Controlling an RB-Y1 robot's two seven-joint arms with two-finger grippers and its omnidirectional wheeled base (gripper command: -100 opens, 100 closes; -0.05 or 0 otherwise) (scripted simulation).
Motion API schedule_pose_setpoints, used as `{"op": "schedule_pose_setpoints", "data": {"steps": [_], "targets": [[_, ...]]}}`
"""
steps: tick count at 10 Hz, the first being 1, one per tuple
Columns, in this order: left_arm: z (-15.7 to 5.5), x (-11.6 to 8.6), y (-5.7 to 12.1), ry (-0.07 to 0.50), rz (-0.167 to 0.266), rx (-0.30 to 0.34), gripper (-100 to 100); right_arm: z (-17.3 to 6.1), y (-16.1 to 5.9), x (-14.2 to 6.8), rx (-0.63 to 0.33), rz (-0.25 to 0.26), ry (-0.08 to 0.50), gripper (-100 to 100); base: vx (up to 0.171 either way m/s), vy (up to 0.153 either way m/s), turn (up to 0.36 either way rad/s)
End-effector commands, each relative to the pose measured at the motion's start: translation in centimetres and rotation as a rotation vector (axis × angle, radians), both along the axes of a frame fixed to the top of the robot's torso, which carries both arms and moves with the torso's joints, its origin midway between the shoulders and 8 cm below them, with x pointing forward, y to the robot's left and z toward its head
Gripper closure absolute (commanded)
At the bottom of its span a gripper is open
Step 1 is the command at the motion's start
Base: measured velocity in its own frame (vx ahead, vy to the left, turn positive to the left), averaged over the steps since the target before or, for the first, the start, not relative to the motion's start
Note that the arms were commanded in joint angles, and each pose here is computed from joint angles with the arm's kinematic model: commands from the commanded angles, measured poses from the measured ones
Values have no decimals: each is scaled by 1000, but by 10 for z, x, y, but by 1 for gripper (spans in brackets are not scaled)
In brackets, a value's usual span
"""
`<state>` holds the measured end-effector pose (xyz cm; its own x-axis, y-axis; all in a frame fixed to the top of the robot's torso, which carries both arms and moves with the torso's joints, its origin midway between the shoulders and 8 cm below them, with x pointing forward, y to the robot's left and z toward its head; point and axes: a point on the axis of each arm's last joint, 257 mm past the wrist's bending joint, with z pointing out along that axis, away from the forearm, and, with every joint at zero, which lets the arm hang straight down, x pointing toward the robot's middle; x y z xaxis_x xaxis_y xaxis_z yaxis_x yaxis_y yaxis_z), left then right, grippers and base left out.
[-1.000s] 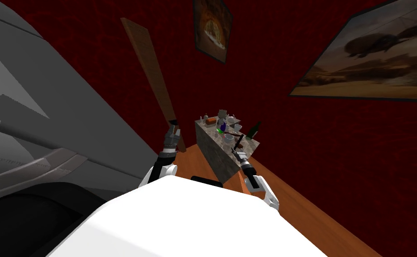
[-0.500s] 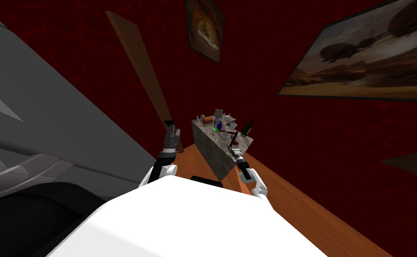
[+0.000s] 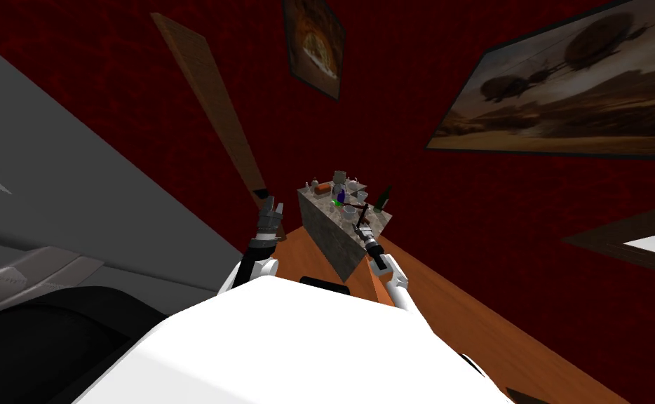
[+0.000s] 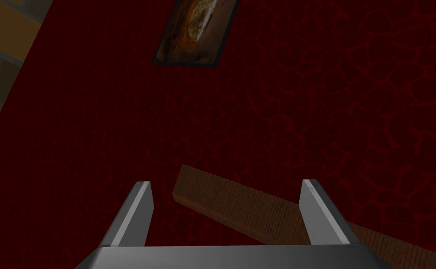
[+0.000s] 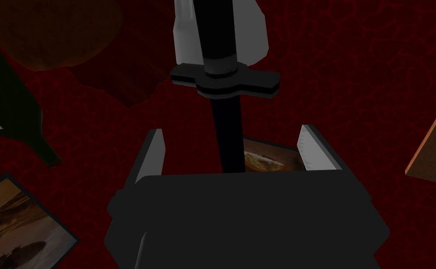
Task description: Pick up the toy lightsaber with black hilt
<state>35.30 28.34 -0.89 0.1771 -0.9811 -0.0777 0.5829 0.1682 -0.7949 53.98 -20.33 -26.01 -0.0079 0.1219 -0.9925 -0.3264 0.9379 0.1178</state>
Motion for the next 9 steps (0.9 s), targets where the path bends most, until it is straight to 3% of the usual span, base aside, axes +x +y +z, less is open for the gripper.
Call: {"op": "schedule_pose_setpoints", "data": {"steps": [1, 2, 5, 6, 9], "targets": [[0, 0, 0, 0, 0, 0, 0, 5, 6, 11, -3, 8, -8, -100, -7, -6, 24], [0, 0, 0, 0, 0, 0, 0, 2, 35, 15, -2, 51, -4, -100, -41, -29, -273], [0, 0, 0, 0, 0, 0, 0, 10, 40, 36, -14, 59, -11, -100, -31, -11, -53], [0, 0, 0, 0, 0, 0, 0, 7, 68, 38, -20, 103, -3, -100, -37, -31, -299], [0, 0, 0, 0, 0, 0, 0, 19, 74, 57, -34, 112, -14, -100, -31, -12, -44]]}}
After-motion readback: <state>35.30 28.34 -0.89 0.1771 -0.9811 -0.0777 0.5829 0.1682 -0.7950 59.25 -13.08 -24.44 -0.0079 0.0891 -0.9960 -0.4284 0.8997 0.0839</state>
